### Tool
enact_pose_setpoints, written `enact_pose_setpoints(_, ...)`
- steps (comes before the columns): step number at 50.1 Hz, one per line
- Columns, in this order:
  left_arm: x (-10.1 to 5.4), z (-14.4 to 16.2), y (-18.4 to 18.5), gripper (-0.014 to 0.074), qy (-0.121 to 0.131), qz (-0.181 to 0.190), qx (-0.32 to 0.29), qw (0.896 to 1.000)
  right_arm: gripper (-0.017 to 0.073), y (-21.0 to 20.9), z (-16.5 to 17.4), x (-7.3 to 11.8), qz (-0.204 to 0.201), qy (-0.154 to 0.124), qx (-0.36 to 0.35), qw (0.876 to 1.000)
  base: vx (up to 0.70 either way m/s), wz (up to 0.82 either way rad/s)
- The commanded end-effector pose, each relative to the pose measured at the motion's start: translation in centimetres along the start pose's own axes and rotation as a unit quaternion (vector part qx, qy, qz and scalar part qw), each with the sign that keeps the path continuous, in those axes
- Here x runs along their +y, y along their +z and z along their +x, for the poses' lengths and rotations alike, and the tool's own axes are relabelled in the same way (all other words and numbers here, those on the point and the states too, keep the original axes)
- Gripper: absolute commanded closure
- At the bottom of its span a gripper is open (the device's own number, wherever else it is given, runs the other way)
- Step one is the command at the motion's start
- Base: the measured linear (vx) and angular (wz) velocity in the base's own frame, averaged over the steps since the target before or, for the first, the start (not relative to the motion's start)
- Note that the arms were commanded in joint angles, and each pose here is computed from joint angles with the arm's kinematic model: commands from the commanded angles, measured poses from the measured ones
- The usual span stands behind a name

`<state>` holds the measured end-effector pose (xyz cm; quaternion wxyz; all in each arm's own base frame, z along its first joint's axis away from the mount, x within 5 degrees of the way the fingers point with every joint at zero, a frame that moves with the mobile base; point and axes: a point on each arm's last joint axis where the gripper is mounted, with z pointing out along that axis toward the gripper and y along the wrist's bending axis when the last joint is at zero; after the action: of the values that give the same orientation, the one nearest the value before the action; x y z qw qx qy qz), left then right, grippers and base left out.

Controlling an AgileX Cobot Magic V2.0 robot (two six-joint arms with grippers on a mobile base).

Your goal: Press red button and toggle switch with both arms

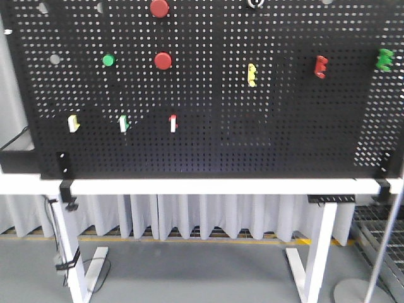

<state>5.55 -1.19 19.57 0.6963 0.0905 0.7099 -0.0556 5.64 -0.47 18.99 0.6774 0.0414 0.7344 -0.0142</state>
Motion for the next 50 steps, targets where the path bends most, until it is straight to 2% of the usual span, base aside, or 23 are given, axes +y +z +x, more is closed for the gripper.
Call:
enact_pose_setpoints(1,0.04,0.31,0.02,0.0591,-0.003,-0.004,-0.032,0.999,0.0562,-0.09,-0.46,0.03,-0.001,-0.008,-0.045,0.999,0.46,0.01)
enact_pose_setpoints(32,0.04,0.31,0.02,0.0591,-0.003,-0.004,-0.032,0.999,0.0562,-0.09,-0.46,0.03,-0.001,-0.008,-0.045,0.999,0.43,0.01)
enact_pose_setpoints(50,0.04,0.31,0.02,0.0591,-0.003,-0.004,-0.032,0.999,0.0562,-0.09,-0.46,0.03,-0.001,-0.008,-0.045,0.999,0.23,0.01)
